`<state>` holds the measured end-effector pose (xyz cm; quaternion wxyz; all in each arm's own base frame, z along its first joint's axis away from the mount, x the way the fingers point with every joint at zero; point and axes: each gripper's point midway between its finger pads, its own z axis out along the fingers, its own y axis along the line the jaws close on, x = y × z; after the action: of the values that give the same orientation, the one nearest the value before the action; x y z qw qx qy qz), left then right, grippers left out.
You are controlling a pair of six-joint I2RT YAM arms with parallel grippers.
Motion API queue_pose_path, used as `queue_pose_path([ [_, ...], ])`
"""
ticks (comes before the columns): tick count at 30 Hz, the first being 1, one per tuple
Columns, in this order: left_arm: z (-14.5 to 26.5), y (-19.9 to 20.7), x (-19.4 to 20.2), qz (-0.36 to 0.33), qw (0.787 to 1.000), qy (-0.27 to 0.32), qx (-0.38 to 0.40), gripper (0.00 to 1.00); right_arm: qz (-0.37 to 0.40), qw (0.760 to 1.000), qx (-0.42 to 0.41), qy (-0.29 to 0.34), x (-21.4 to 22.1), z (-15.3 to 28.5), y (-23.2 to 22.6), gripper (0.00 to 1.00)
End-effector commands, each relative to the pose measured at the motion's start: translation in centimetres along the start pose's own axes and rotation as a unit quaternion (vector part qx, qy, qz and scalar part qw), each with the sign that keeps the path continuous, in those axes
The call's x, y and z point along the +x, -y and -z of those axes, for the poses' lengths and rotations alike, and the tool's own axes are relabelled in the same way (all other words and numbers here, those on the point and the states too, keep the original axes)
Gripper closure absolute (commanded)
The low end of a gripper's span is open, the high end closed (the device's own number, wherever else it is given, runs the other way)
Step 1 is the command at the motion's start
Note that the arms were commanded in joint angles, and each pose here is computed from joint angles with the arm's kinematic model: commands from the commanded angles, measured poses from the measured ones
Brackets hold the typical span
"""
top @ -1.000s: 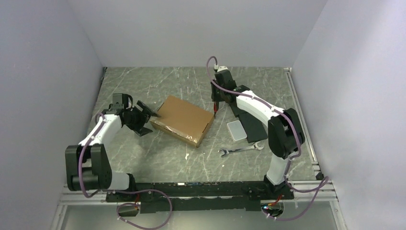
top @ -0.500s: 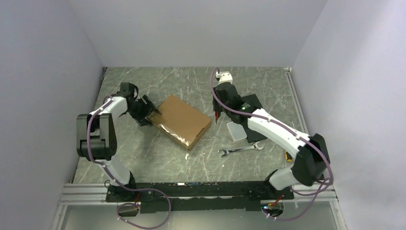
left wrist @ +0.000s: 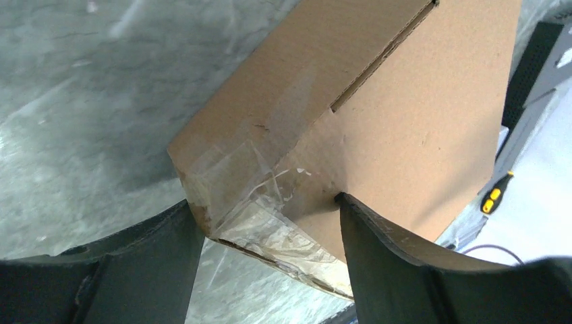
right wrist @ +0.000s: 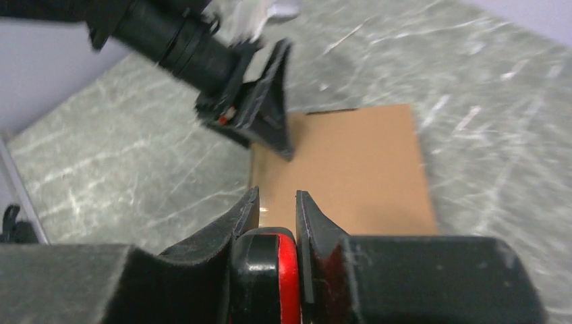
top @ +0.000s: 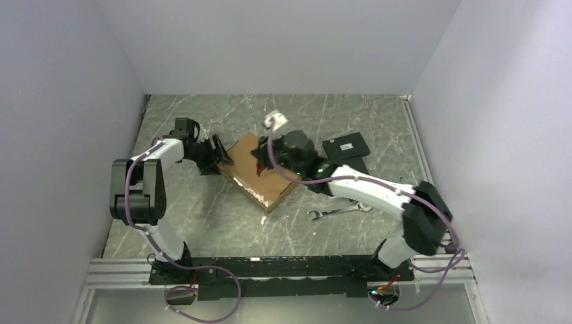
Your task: Unpack the express box
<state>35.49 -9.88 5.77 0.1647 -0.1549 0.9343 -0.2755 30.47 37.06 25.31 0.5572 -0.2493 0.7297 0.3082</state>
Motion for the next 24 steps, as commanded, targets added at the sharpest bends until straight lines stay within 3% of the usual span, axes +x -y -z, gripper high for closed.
queue_pose_path([
  [1,-1.0,1.3,1.0,-0.04,0.997,-0.043,0.05,0.28,0.042,0.996,-0.077,0.034,-1.6,-3.2,-5.2,1.0],
  [10,-0.5,2.1,1.0,-0.057,0.995,-0.039,0.073,0.29,0.069,0.996,-0.059,0.008,0.0,-5.0,-5.9,1.0],
  [24,-0.5,1.6,0.8,-0.062,0.996,-0.037,0.055,0.29,0.046,0.997,-0.057,-0.002,1.0,-5.1,-6.0,1.0],
])
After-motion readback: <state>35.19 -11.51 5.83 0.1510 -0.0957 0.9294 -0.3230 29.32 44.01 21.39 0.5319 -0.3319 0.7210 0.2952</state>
